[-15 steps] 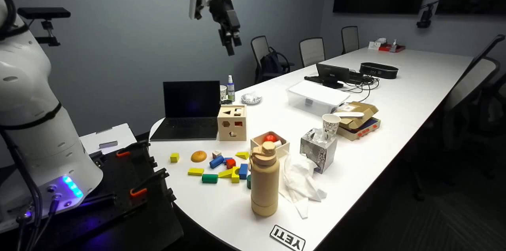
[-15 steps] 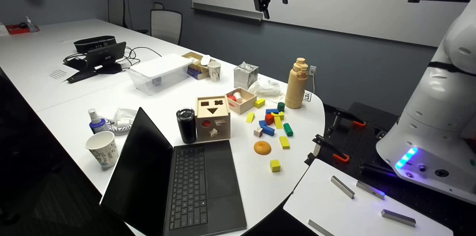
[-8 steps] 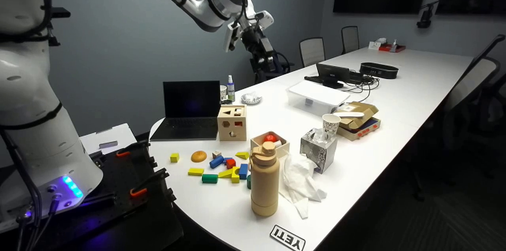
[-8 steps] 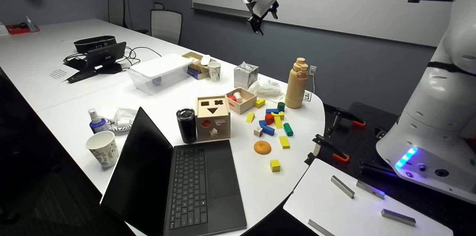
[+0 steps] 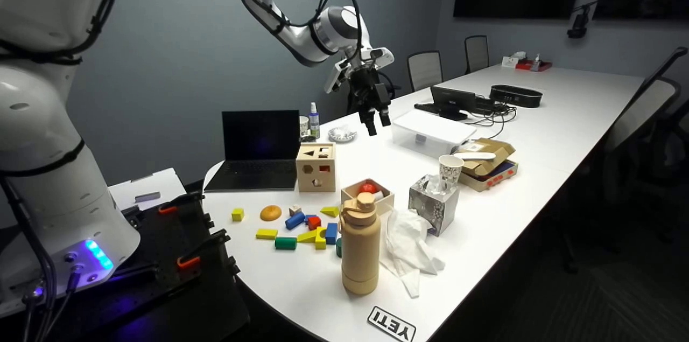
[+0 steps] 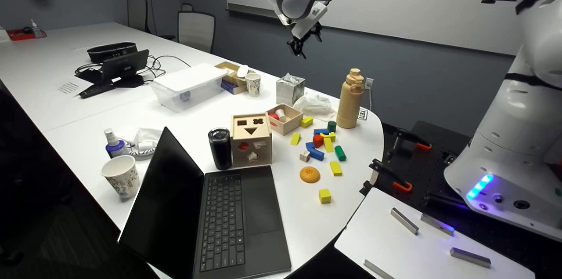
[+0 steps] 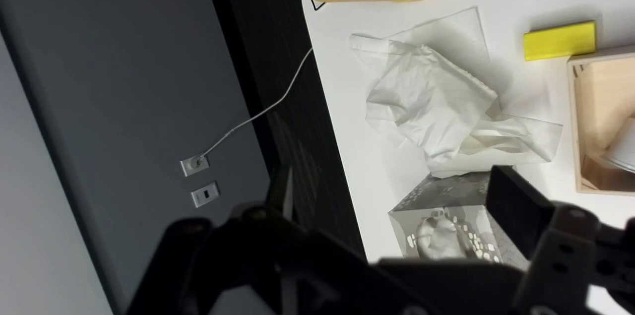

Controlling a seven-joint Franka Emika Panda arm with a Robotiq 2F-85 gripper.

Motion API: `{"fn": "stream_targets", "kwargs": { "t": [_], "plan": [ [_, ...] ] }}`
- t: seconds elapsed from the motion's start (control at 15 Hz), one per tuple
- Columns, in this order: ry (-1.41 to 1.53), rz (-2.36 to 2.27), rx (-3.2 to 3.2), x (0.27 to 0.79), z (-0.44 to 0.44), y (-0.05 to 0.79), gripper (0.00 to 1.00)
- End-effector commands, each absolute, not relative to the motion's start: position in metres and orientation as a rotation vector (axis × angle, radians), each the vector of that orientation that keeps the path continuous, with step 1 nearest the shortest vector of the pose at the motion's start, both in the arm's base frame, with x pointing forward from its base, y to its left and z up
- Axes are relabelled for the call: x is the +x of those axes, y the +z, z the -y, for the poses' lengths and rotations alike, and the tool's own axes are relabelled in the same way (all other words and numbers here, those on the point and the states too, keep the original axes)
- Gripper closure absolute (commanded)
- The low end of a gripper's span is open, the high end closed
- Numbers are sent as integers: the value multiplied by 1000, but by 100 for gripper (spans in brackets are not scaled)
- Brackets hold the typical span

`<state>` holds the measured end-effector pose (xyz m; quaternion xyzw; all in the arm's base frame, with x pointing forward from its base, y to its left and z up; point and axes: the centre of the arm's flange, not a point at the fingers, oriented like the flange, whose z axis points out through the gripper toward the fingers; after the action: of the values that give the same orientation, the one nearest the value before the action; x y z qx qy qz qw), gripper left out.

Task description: Use the napkin to wipe the laptops keyboard

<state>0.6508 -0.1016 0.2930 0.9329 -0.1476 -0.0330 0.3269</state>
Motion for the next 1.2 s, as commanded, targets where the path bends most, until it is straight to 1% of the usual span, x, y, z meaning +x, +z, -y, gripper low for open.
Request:
{"fn": "stream_targets", "kwargs": {
  "t": [0.0,0.27,0.47,0.8,1.13],
  "plan": [
    [-83,388,2449,652,102,295,0],
    [-75,392,2452,654,101,298,0],
    [-90,373,2472,672,118,281,0],
    [-181,290,2550,703,159,232,0],
    [-328,274,2699,718,199,174,0]
  ]
}}
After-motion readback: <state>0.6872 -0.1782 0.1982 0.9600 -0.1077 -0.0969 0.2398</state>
